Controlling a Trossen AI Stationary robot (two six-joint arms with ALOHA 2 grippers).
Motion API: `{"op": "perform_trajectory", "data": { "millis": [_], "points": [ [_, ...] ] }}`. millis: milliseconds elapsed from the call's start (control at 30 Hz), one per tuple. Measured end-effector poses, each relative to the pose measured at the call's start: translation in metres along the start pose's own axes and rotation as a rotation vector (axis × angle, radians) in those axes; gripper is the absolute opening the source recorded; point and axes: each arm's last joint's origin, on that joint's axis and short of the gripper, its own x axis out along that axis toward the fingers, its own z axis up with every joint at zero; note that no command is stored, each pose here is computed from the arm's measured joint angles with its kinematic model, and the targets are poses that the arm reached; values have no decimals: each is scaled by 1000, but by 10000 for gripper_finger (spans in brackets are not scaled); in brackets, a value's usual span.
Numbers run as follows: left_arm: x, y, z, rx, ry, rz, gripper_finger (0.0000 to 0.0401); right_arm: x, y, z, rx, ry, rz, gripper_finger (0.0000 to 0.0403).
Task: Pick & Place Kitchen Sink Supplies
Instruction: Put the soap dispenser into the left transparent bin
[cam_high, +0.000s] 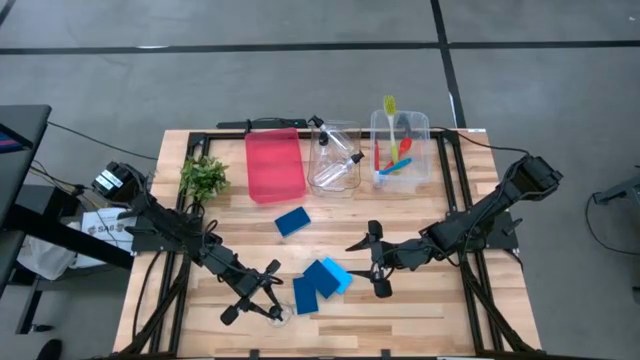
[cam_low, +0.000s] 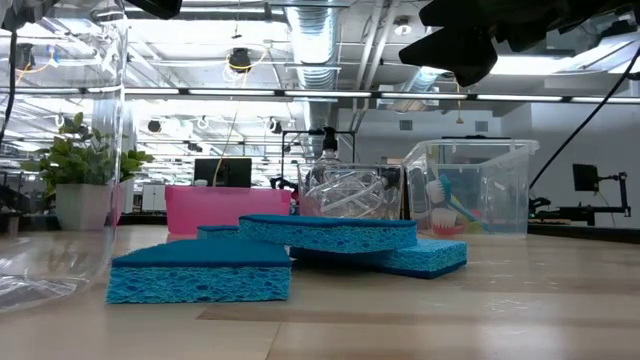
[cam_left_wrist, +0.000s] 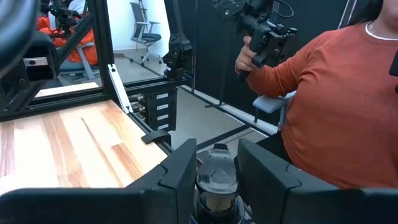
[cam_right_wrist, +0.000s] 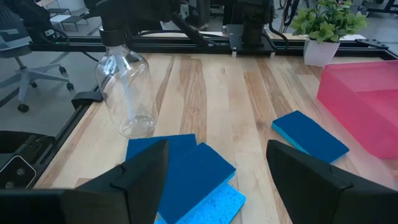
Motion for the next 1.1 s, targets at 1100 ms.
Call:
{"op": "perform_trajectory", "data": {
  "millis": [1100],
  "points": [
    [0, 1, -5, -14, 53, 45, 214, 0, 0, 0, 0, 0, 0, 265]
  ]
}}
